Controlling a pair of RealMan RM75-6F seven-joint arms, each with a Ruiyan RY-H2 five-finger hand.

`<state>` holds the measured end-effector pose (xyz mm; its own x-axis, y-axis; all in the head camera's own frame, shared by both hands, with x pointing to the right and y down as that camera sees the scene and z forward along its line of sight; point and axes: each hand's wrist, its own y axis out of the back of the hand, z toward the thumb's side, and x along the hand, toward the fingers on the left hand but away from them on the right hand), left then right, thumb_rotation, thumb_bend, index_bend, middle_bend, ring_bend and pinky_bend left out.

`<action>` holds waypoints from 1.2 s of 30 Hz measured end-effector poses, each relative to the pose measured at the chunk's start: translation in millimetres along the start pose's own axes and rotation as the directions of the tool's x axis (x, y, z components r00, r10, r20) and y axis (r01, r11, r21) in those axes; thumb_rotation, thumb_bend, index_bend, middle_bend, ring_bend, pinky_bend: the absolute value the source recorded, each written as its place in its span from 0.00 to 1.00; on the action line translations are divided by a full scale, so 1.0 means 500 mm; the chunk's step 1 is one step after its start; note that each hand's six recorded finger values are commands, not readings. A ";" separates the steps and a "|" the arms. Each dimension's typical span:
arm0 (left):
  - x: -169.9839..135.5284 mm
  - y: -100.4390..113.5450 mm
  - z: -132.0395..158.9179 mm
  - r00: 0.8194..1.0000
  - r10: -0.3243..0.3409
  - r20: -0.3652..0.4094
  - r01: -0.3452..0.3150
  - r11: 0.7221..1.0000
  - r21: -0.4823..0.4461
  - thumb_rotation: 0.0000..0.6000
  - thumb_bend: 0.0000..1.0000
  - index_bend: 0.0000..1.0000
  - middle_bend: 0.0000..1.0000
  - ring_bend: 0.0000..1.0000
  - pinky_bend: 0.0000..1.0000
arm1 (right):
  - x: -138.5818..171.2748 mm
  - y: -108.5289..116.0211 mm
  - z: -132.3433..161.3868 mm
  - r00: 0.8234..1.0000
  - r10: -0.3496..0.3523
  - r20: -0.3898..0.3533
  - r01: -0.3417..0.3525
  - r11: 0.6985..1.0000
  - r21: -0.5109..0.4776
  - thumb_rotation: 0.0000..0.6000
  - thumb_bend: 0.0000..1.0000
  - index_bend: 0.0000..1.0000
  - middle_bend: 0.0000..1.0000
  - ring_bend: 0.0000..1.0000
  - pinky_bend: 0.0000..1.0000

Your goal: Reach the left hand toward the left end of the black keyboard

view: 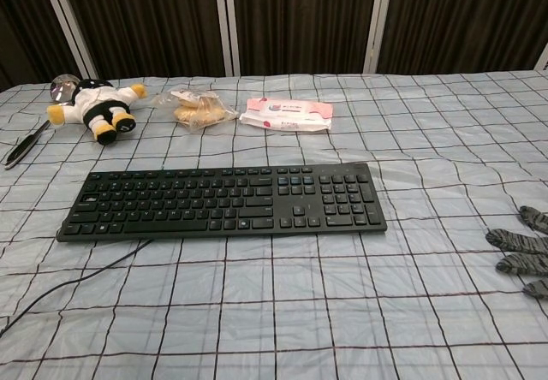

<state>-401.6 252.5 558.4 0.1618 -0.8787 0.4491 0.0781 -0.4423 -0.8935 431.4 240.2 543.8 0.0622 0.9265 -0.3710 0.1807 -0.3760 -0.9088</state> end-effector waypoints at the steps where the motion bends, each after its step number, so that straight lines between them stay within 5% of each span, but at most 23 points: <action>1: 0.000 0.001 0.000 1.000 0.001 0.000 -0.001 1.000 -0.001 1.00 0.07 0.00 0.00 0.00 0.00 | 0.000 -0.001 0.000 1.000 0.001 -0.001 -0.001 1.000 0.001 1.00 0.05 0.00 0.00 0.00 0.00; 12: 0.007 -0.003 0.008 1.000 -0.016 -0.001 0.016 1.000 0.001 1.00 0.09 0.00 0.00 0.00 0.00 | 0.005 0.003 -0.007 1.000 0.003 0.009 -0.002 1.000 -0.004 1.00 0.05 0.00 0.00 0.00 0.00; 16: 0.014 0.000 0.009 1.000 -0.023 -0.010 0.023 1.000 0.005 1.00 0.21 0.00 0.01 0.04 0.10 | 0.006 0.002 -0.005 1.000 0.003 0.007 -0.003 1.000 -0.004 1.00 0.05 0.00 0.00 0.00 0.00; 18: 0.021 0.004 0.010 1.000 -0.025 -0.018 0.026 1.000 0.014 1.00 0.35 0.00 0.14 0.18 0.25 | 0.007 0.002 -0.005 1.000 0.004 0.007 -0.004 1.000 -0.005 1.00 0.05 0.00 0.00 0.00 0.00; 20: 0.032 0.008 0.013 0.999 -0.033 -0.028 0.034 0.999 0.020 1.00 0.53 0.00 0.42 0.42 0.37 | 0.007 0.001 -0.004 1.000 0.006 0.006 -0.006 1.000 -0.005 1.00 0.05 0.00 0.00 0.00 0.00; 23: 0.050 0.007 0.017 0.997 -0.066 -0.041 0.067 0.998 0.021 1.00 0.79 0.00 0.71 0.64 0.48 | 0.007 0.001 -0.003 1.000 0.007 0.003 -0.007 1.000 -0.006 1.00 0.05 0.00 0.00 0.00 0.00; 25: 0.062 0.002 0.020 0.994 -0.101 -0.049 0.101 0.995 0.011 1.00 0.94 0.00 0.81 0.73 0.54 | 0.006 0.001 -0.002 1.000 0.009 0.002 -0.009 1.000 -0.007 1.00 0.05 0.00 0.00 0.00 0.00; 36: 0.161 -0.023 0.045 0.944 -0.319 -0.083 0.314 0.947 -0.061 1.00 1.00 0.00 0.92 0.81 0.63 | 0.005 0.001 -0.005 1.000 0.013 0.006 -0.013 1.000 -0.017 1.00 0.05 0.00 0.00 0.00 0.00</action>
<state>-367.5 190.9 604.8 0.0461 -0.7037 0.7090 0.0651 -0.7061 -0.7051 434.1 242.2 543.0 0.0583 0.9215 -0.3839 0.1963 -0.3876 -0.9007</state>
